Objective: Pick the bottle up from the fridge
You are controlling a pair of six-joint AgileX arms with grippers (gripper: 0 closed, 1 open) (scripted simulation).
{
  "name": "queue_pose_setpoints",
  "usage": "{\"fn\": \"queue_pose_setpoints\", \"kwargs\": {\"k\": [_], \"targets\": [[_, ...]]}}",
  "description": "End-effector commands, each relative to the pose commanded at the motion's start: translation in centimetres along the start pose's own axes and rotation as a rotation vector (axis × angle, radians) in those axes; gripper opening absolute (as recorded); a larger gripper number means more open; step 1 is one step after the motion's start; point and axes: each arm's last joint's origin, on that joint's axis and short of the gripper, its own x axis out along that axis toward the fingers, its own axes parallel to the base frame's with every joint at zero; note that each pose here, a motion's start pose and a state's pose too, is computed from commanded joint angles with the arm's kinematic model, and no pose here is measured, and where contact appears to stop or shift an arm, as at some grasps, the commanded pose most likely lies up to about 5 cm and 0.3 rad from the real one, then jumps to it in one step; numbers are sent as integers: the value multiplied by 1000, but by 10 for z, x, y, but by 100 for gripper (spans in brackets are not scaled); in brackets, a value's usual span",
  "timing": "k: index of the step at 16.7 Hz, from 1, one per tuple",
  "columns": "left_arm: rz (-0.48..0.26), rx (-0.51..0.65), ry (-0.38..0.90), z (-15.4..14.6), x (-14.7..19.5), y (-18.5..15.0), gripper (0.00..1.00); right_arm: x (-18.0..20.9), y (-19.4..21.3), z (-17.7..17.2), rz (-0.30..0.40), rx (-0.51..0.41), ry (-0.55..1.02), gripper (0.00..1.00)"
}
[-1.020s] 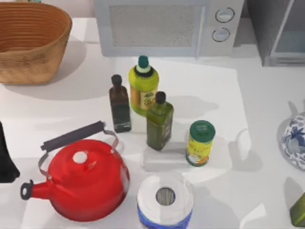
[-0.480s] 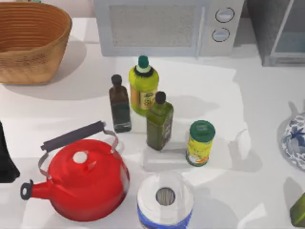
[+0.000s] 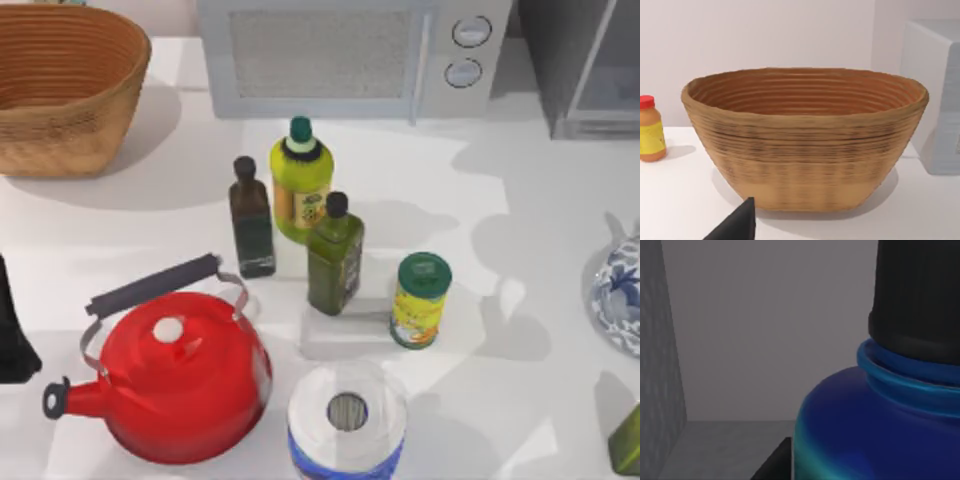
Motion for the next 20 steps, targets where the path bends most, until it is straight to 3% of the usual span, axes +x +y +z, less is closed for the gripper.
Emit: {"fn": "queue_pose_setpoints", "kwargs": {"k": [5, 13, 20], "targets": [[0, 0, 0, 0, 0, 0, 100, -16, -1, 6, 3, -3, -19, 0], [0, 0, 0, 0, 0, 0, 100, -95, 0, -6, 1, 7, 22, 0], [0, 0, 0, 0, 0, 0, 100, -99, 2, 0, 8, 2, 0, 0]]}}
